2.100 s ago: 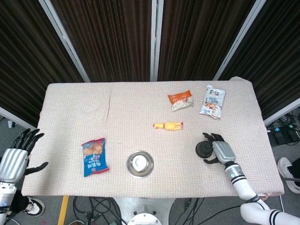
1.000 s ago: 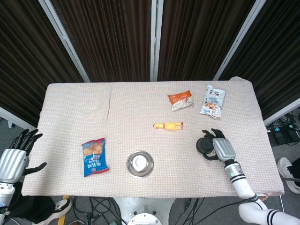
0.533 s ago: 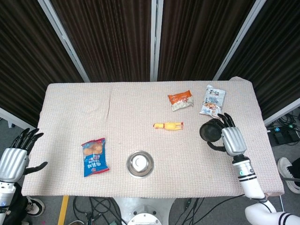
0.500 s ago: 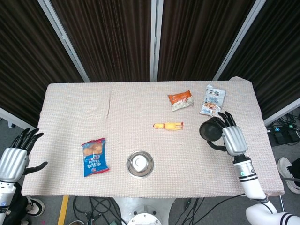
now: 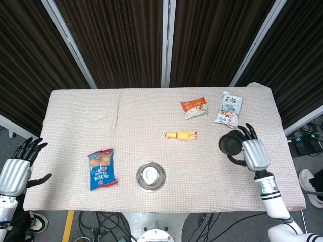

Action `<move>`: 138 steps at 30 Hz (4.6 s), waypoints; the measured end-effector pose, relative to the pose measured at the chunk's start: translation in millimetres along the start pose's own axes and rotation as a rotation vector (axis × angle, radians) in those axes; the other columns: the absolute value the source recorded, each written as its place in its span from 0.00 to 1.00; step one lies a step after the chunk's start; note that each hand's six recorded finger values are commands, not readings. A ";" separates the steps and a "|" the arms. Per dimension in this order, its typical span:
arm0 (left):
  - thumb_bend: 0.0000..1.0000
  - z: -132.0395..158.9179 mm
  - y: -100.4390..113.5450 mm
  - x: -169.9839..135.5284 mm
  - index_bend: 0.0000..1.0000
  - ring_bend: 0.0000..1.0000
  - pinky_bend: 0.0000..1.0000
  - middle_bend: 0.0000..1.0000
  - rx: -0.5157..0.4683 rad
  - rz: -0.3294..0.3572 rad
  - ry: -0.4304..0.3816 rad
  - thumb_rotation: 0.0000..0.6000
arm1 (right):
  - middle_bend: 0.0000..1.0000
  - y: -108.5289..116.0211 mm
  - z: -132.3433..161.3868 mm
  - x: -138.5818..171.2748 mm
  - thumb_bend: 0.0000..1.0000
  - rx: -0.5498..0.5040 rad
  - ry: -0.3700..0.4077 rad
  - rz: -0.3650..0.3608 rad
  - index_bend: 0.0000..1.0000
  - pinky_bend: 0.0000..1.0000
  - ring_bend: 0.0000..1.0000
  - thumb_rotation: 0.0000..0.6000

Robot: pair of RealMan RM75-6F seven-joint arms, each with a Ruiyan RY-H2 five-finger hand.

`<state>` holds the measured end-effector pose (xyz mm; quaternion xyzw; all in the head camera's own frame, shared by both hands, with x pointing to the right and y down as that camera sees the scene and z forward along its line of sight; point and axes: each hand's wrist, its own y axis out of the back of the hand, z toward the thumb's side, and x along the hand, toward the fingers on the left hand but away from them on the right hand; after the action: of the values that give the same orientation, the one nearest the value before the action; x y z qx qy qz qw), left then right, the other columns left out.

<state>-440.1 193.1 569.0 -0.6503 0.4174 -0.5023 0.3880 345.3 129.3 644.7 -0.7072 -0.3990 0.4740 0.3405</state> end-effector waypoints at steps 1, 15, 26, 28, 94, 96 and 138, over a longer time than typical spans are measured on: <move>0.09 -0.1 -0.3 0.0 0.16 0.00 0.16 0.08 0.001 -0.001 0.000 1.00 | 0.48 -13.4 -2.8 0.2 0.21 0.002 -0.007 0.032 0.40 0.00 0.12 1.00; 0.09 2.0 -4.2 1.4 0.16 0.00 0.16 0.08 0.000 -0.006 -0.004 1.00 | 0.48 108.6 95.4 38.0 0.19 -0.146 0.337 -0.400 0.40 0.00 0.13 1.00; 0.09 3.4 -4.1 0.0 0.16 0.00 0.16 0.08 -0.003 -0.008 -0.004 1.00 | 0.49 19.8 29.6 9.8 0.20 0.010 0.133 -0.115 0.40 0.00 0.13 1.00; 0.09 3.2 -4.1 0.0 0.16 0.00 0.16 0.08 -0.004 -0.008 -0.003 1.00 | 0.49 -11.8 -0.7 5.3 0.20 0.077 0.063 0.005 0.40 0.00 0.13 1.00; 0.09 -7.4 -6.6 -3.7 0.16 0.00 0.16 0.08 -0.002 -0.018 0.031 1.00 | 0.49 -65.4 106.6 -27.0 0.21 -0.052 0.234 0.227 0.40 0.00 0.13 1.00; 0.09 -7.4 -8.1 -3.8 0.16 0.00 0.16 0.08 -0.007 -0.022 0.030 1.00 | 0.49 -60.4 101.1 -26.4 0.21 -0.042 0.220 0.210 0.40 0.00 0.13 1.00; 0.09 -9.4 -11.6 -6.0 0.16 0.00 0.16 0.08 -0.006 -0.028 0.030 1.00 | 0.49 -92.0 -19.6 -13.2 0.21 -0.044 -0.073 0.284 0.16 0.00 0.13 1.00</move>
<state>-448.4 201.9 579.5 -0.6497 0.4154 -0.5161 0.3729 338.5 156.9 735.3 -0.7463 -0.3174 0.5338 0.2395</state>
